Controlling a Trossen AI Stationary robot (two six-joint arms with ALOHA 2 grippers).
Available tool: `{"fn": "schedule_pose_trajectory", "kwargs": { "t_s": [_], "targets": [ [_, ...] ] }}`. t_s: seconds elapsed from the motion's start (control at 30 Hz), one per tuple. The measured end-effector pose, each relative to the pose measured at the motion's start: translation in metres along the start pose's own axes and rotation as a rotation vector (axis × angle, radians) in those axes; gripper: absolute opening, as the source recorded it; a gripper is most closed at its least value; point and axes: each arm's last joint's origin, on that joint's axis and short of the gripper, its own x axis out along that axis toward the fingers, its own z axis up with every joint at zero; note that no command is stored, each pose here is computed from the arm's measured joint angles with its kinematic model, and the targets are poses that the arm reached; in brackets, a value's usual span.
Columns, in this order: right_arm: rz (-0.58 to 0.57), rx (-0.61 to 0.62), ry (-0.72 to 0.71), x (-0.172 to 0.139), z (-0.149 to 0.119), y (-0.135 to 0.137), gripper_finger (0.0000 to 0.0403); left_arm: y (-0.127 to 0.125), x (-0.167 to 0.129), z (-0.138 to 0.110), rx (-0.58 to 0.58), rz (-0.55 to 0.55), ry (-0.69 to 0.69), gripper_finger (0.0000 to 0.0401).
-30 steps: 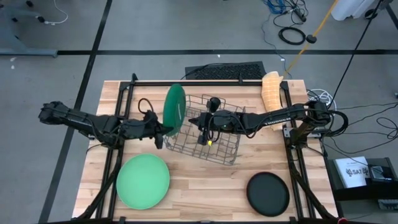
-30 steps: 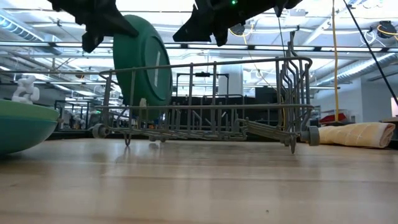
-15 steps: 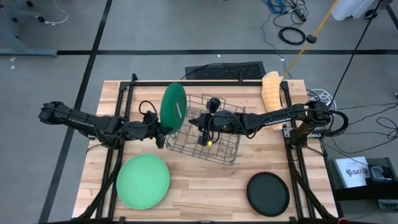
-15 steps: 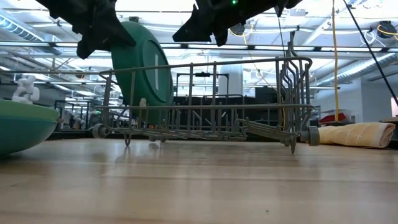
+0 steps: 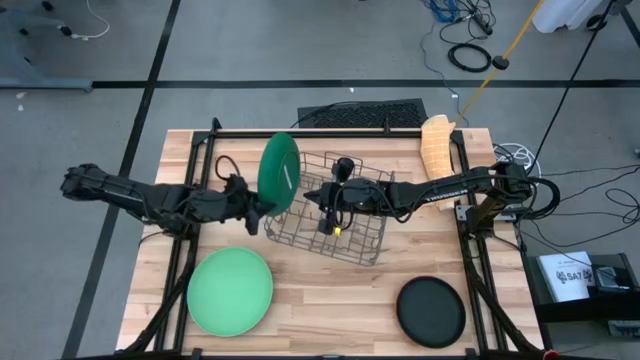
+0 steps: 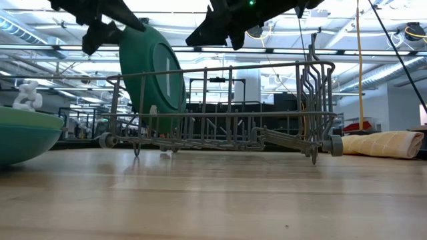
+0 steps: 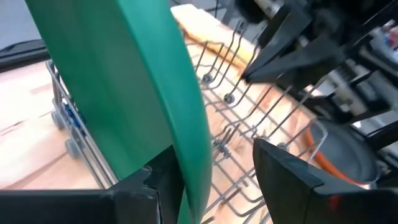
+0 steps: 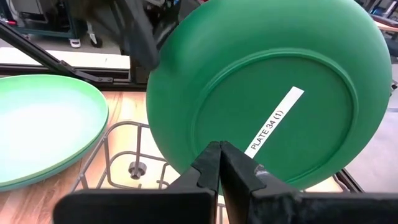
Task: Sort dishes
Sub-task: Put the green plate into the dish rack
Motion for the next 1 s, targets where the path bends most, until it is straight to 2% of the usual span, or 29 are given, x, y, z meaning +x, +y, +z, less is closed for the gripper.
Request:
{"fn": "schedule_pose_trajectory", "kwargs": {
  "t_s": [0.2,0.37,0.47,0.8,1.0],
  "targets": [
    [0.000,-0.002,0.006,0.000,-0.001,0.000,0.0006,0.004,-0.018,0.012,-0.022,-0.034,-0.090,0.0185],
    [0.000,-0.005,0.006,0.000,-0.001,0.000,0.0006,0.006,-0.033,0.028,-0.024,0.027,-0.296,0.0185],
    [0.000,-0.005,0.006,0.000,-0.001,0.000,0.0006,0.008,-0.034,0.034,-0.008,0.051,-0.354,0.0185],
    [0.000,-0.005,0.005,0.000,0.000,0.000,0.0006,0.009,-0.009,0.031,0.032,0.038,-0.247,0.0185],
    [0.000,-0.004,0.004,0.000,0.000,0.000,0.0006,0.010,0.008,0.025,0.059,0.066,-0.181,0.0175]
  ]
}}
